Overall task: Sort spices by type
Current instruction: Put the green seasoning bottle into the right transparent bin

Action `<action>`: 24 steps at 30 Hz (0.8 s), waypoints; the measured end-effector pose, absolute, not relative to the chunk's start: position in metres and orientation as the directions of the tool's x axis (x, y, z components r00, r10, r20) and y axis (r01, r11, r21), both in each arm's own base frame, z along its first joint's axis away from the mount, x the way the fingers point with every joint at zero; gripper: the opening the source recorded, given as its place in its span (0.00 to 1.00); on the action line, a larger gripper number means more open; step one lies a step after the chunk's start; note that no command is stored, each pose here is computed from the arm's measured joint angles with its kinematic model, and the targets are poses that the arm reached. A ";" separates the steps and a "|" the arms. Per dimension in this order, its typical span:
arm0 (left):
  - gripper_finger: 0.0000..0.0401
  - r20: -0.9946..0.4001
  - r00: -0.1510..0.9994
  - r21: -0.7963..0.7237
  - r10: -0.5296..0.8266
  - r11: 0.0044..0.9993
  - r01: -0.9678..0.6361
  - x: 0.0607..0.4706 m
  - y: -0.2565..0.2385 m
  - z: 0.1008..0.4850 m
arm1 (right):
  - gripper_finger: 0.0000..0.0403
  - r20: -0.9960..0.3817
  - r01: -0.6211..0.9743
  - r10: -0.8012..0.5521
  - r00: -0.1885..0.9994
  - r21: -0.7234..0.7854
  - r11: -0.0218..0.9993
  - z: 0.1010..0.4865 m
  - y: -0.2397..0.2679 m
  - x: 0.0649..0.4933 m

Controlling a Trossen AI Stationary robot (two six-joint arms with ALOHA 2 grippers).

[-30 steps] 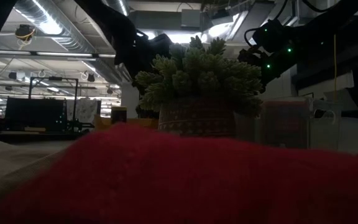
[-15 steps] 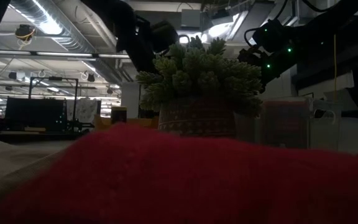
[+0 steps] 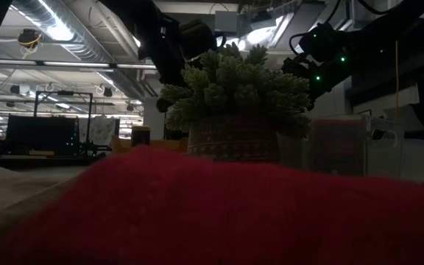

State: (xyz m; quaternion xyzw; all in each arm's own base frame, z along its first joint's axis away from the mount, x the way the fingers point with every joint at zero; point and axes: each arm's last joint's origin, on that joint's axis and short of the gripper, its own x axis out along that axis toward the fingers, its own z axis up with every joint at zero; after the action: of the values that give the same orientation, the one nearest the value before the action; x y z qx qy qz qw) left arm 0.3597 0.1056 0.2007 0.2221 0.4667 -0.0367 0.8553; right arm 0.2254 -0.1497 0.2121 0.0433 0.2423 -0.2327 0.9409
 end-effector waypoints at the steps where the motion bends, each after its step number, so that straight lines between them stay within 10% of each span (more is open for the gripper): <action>1: 0.56 -0.815 0.561 0.351 0.144 0.894 0.280 0.360 0.106 0.201 | 0.61 -0.476 0.459 -0.417 0.774 -0.031 0.888 0.212 -0.150 0.225; 24: 0.58 -0.885 0.462 0.347 0.058 0.744 0.571 0.352 0.123 0.176 | 0.61 -0.482 0.457 -0.413 0.772 -0.030 0.889 0.212 -0.149 0.225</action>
State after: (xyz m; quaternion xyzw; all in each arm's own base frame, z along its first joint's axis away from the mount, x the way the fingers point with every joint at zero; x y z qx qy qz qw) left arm 0.3521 0.1226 0.1758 0.3190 0.4927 -0.1619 0.7933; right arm 0.2253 -0.1494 0.2116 0.0446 0.2453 -0.2315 0.9403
